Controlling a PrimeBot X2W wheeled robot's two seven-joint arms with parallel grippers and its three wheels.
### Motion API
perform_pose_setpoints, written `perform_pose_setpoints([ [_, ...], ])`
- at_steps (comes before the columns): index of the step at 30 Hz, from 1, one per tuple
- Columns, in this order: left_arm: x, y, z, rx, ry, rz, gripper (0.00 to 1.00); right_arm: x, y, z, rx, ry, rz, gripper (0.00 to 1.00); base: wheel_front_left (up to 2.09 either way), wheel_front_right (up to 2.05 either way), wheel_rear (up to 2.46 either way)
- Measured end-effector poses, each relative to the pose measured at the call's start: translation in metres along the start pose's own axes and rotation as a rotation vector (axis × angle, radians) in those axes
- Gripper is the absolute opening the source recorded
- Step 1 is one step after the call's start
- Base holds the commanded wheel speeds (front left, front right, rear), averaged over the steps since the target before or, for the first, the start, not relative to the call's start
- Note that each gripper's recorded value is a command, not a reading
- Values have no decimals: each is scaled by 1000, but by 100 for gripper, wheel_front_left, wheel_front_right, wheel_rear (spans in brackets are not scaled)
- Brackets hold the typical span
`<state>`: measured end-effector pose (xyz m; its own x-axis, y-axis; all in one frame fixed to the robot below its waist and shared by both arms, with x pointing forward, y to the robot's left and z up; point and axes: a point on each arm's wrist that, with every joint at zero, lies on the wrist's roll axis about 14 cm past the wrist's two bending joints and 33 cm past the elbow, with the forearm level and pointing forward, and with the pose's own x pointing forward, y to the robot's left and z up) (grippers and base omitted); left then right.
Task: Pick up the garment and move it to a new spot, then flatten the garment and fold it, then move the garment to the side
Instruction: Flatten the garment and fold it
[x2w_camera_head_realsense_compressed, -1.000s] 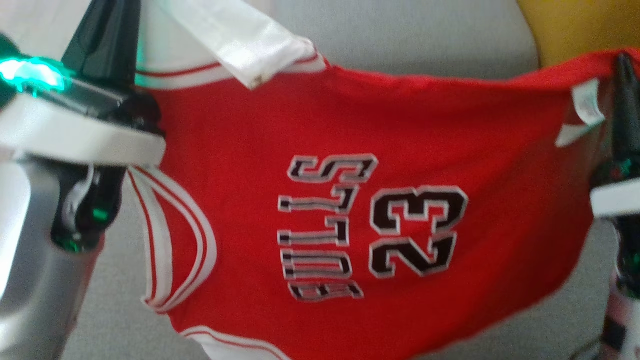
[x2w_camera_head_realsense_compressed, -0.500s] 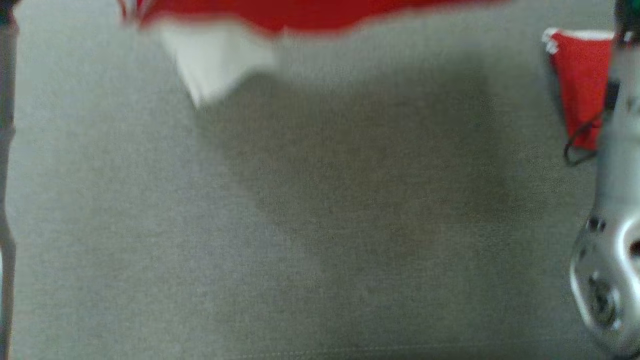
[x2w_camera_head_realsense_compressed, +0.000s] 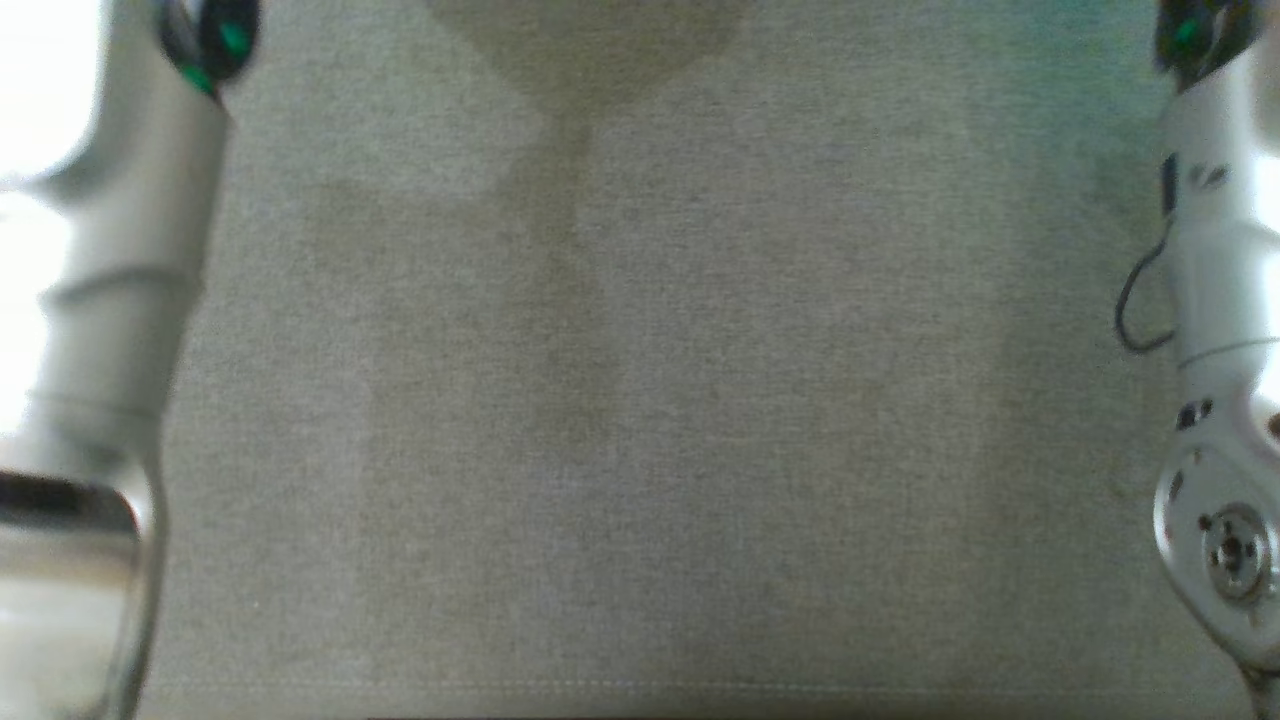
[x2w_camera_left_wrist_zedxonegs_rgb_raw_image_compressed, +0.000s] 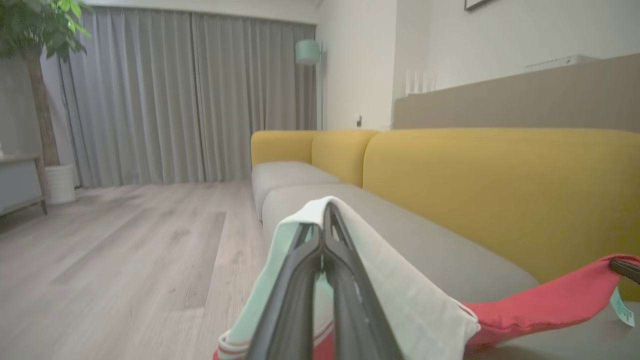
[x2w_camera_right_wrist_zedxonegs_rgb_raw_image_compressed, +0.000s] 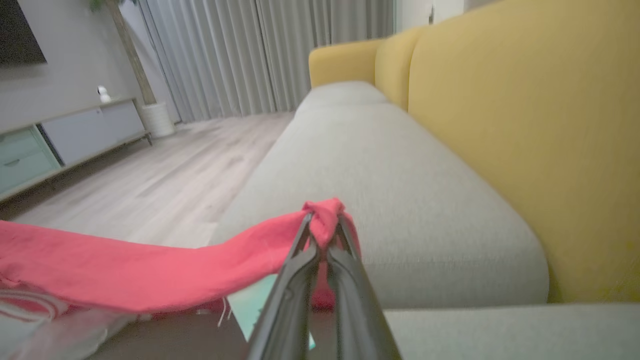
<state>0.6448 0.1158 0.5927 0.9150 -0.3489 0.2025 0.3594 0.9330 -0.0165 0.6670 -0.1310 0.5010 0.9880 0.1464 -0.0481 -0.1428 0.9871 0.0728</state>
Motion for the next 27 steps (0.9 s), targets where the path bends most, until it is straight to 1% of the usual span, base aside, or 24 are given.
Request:
perform_pose_setpoints([
  [3,-22,2,-39,-59,70,25,0,-7,5,-39,18,69,8,0,0,0,0],
  [6,-40,-2,-55,-114,99,34,0,-18,6,-56,47,93,4,0,0,0,0],
  [11,-68,-11,-62,-204,103,48,0,-34,3,-59,124,84,-22,0,0,0,0],
  [16,-108,-23,-71,-276,133,61,0,-64,-1,-68,192,91,-51,0,0,0,0],
  [20,-144,-39,-68,-306,142,54,0,-96,-4,-73,263,89,-80,0,0,0,0],
  [21,-144,-39,-68,-306,142,54,0,-96,-4,-73,263,89,-80,0,0,0,0],
  [22,-153,-43,-65,-312,141,52,0,-105,-4,-74,284,88,-87,0,0,0,0],
  [27,-202,-59,-53,-331,140,86,0,-150,-2,-79,333,85,-96,0,0,0,0],
])
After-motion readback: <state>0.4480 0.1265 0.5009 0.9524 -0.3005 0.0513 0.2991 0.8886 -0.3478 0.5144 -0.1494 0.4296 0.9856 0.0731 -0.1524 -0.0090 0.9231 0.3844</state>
